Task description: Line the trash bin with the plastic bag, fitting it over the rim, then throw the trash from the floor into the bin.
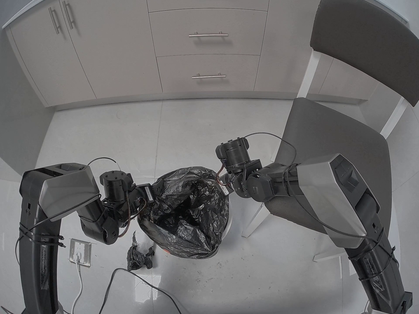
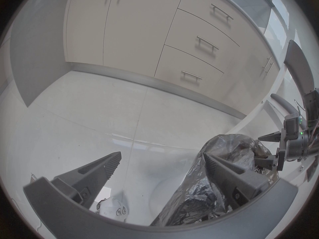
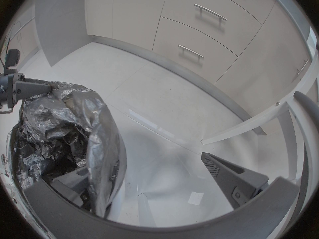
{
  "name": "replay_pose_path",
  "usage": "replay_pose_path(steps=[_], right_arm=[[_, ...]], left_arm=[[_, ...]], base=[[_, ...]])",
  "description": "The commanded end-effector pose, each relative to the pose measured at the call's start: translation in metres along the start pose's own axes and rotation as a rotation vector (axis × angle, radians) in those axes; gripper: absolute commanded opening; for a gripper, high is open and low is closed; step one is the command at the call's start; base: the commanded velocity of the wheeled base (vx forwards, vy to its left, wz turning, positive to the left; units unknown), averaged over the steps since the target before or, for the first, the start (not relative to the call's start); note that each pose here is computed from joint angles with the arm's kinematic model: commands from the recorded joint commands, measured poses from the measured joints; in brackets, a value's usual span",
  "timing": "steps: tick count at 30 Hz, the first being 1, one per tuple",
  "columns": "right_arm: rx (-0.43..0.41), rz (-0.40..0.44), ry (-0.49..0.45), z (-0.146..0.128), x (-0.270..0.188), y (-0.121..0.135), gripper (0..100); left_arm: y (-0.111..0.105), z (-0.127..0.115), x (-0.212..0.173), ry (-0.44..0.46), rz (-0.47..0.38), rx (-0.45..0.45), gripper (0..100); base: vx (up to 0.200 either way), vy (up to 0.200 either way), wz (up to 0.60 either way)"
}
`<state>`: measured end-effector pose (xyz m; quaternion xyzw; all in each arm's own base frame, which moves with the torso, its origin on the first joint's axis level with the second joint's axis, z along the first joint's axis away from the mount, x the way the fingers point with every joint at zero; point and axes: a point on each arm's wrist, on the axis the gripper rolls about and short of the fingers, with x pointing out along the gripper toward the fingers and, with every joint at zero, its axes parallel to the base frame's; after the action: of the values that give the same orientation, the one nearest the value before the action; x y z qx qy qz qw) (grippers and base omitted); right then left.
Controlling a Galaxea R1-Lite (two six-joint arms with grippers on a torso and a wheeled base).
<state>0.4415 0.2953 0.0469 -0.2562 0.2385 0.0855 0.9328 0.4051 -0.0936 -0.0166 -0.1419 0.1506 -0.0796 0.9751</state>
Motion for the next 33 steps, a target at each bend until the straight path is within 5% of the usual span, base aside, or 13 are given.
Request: replay_pose_path(steps=[1, 33], right_arm=[[0.006, -0.025, 0.012, -0.007, 0.009, -0.004, 100], [0.005, -0.061, 0.113, -0.052, 0.051, -0.017, 100]], left_arm=[[0.000, 0.002, 0.010, -0.008, 0.014, -0.001, 100], [0.013, -0.024, 0.047, 0.058, 0.084, 0.002, 100]], base=[[0.000, 0.000, 0.00], [0.000, 0.000, 0.00]])
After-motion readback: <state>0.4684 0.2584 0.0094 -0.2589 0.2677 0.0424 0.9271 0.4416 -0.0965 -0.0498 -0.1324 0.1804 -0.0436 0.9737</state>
